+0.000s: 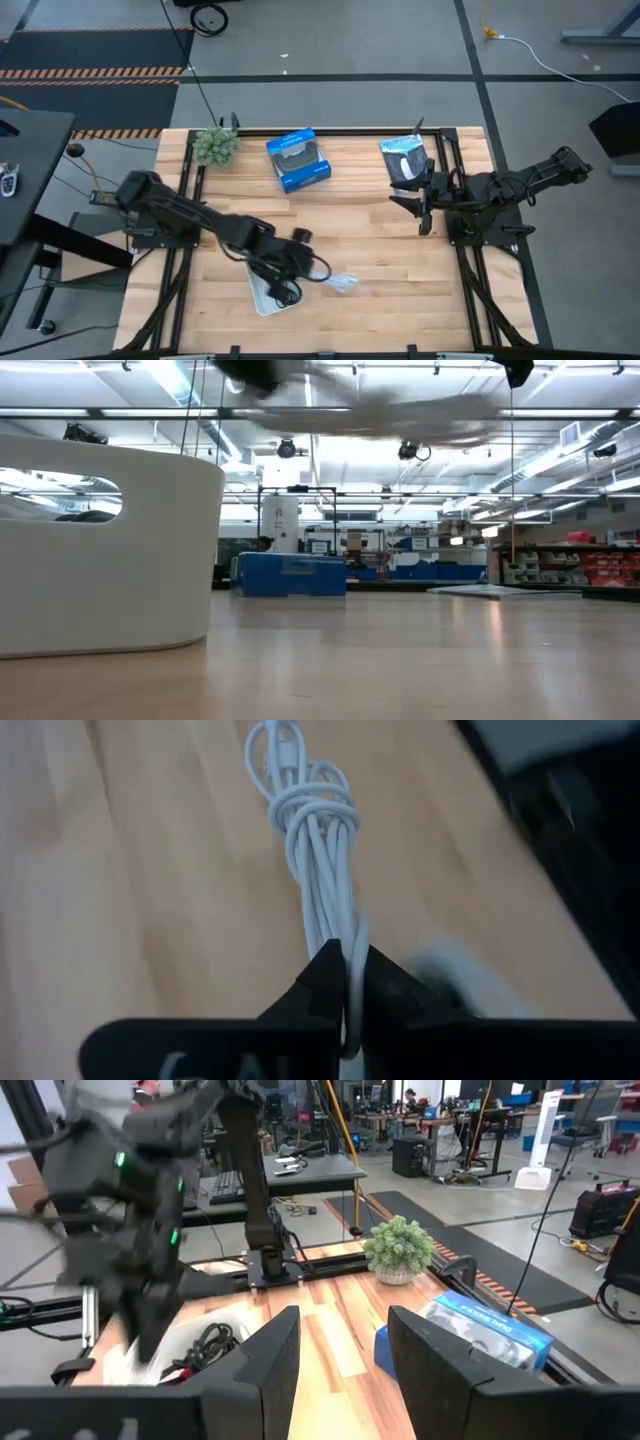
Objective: Pick and place USB-C Cables
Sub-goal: Put the white charger cable into the bin
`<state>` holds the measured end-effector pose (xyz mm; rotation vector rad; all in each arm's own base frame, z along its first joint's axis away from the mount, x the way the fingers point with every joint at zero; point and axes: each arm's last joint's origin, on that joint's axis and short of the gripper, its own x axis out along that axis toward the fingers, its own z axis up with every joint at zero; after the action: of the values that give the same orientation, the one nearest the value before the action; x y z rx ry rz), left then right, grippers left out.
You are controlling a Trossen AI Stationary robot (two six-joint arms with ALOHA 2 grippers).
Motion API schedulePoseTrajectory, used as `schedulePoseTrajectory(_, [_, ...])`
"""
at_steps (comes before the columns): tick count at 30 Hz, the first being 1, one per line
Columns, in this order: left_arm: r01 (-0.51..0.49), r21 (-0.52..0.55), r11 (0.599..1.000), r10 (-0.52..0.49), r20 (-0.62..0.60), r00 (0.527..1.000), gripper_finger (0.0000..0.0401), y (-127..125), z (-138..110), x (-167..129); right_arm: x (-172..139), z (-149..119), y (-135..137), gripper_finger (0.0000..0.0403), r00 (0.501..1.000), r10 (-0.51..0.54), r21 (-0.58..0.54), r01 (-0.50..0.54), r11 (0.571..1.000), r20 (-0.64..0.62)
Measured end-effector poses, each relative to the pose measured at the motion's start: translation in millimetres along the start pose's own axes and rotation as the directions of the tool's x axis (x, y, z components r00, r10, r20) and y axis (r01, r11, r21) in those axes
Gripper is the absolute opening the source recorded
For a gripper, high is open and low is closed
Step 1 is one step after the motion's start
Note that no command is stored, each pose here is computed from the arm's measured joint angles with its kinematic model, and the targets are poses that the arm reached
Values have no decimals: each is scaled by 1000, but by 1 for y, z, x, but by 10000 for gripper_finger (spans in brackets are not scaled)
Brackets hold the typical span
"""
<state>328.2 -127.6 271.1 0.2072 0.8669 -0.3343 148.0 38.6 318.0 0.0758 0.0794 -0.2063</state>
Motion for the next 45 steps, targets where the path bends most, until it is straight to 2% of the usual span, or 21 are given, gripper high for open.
schedulePoseTrajectory(6, [13,27,1000,-6,-257,966,17,-5,-29,-46,4,-3,2,160,1000,-1,5,1,1000,-17])
schedulePoseTrajectory(13, [27,163,986,31,-342,939,16,-17,-43,-76,7,-5,4,160,1000,-2,10,2,1000,-30])
schedulePoseTrajectory(19, [23,237,971,93,-468,879,15,-17,-61,-76,7,-4,4,160,1000,-2,15,2,1000,-28])
schedulePoseTrajectory(22, [113,371,922,99,-506,857,15,-17,-70,-70,7,-4,4,160,1000,-2,15,2,1000,-29])
schedulePoseTrajectory(25, [227,539,811,107,-518,849,15,-19,-75,-66,7,-4,4,160,1000,-2,15,2,1000,-28])
schedulePoseTrajectory(27, [261,623,737,127,-507,852,16,-19,-76,-64,7,-4,4,160,1000,-2,16,2,1000,-28])
schedulePoseTrajectory(29, [258,673,694,148,-483,863,18,-19,-74,-62,7,-4,4,160,1000,-2,16,2,1000,-29])
schedulePoseTrajectory(34, [251,728,638,164,-448,879,16,-17,-70,-60,7,-4,4,160,1000,-2,15,2,1000,-29])
schedulePoseTrajectory(45, [263,738,622,151,-442,884,15,-19,-68,-49,9,-5,5,160,999,-2,15,3,1000,-34])
